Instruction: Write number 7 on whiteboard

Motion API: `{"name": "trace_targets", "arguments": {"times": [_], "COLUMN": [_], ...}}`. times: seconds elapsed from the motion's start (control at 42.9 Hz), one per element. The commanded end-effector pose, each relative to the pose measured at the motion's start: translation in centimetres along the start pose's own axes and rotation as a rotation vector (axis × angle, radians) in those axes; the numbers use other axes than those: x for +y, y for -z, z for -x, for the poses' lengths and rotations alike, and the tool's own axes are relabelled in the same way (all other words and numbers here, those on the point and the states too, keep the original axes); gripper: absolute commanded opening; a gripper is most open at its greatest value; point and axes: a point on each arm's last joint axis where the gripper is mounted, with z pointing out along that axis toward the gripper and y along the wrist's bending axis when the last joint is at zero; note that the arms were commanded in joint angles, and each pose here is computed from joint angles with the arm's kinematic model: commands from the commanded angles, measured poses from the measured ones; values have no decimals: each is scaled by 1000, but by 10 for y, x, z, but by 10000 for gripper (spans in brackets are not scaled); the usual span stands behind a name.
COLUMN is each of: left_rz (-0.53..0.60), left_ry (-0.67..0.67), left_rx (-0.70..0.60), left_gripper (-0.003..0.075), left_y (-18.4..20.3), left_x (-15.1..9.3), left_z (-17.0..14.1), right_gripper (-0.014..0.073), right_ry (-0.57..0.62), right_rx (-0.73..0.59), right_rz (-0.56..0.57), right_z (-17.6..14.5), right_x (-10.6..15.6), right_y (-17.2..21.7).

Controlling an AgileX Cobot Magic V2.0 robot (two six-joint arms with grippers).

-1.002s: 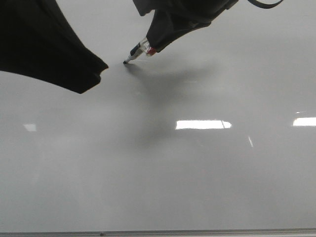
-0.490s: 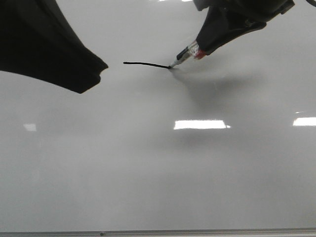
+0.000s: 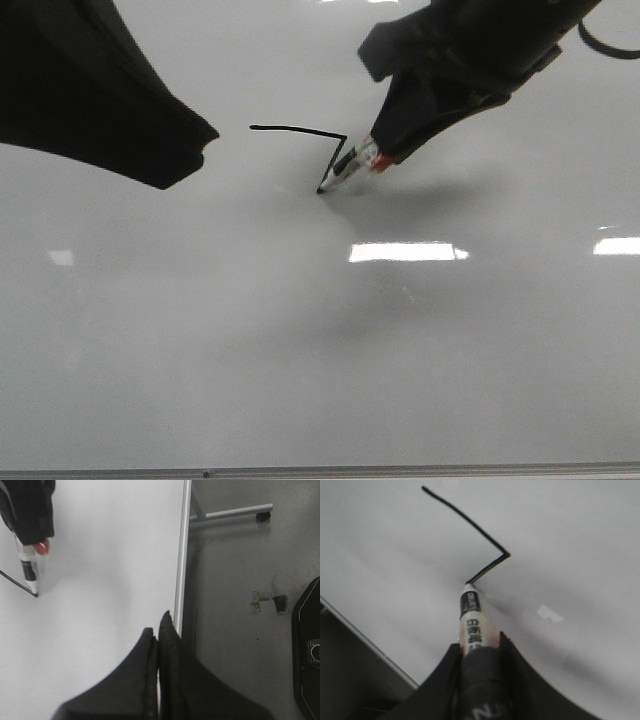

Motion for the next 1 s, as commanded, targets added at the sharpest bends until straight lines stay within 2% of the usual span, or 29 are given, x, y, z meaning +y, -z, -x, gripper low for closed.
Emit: {"name": "trace_targets", "arguments": {"times": [0.0, 0.28, 0.443, 0.536, 0.629, 0.723, 0.839, 0.932, 0.979], "left_rz": [56, 56, 56, 56, 56, 65, 76, 77, 80], "left_ry": [8, 8, 8, 8, 8, 8, 8, 8, 8], "left_rx": [-91, -91, -91, -91, -91, -104, -119, -120, -124], "left_gripper": [-20, -20, -20, -20, -20, -20, -15, 52, 122], "left_y": [12, 12, 12, 12, 12, 12, 12, 12, 12], "left_x": [8, 8, 8, 8, 8, 8, 9, 9, 10], "left_z": [12, 12, 12, 12, 12, 14, 15, 15, 15], "right_gripper": [-59, -59, -59, -59, -59, -59, -59, -59, -59], "right_ry": [40, 63, 66, 87, 171, 310, 488, 553, 557], "right_rx": [-71, -42, -57, -49, -83, -105, -55, -30, -46], "right_rz": [-32, -10, -5, 25, 43, 62, 117, 178, 205], "right_z": [10, 4, 7, 10, 14, 14, 5, -2, -2], "right_x": [0, 13, 14, 20, 26, 32, 40, 51, 58], "right_y": [-2, -28, -18, 7, 42, 75, 101, 115, 119]}}
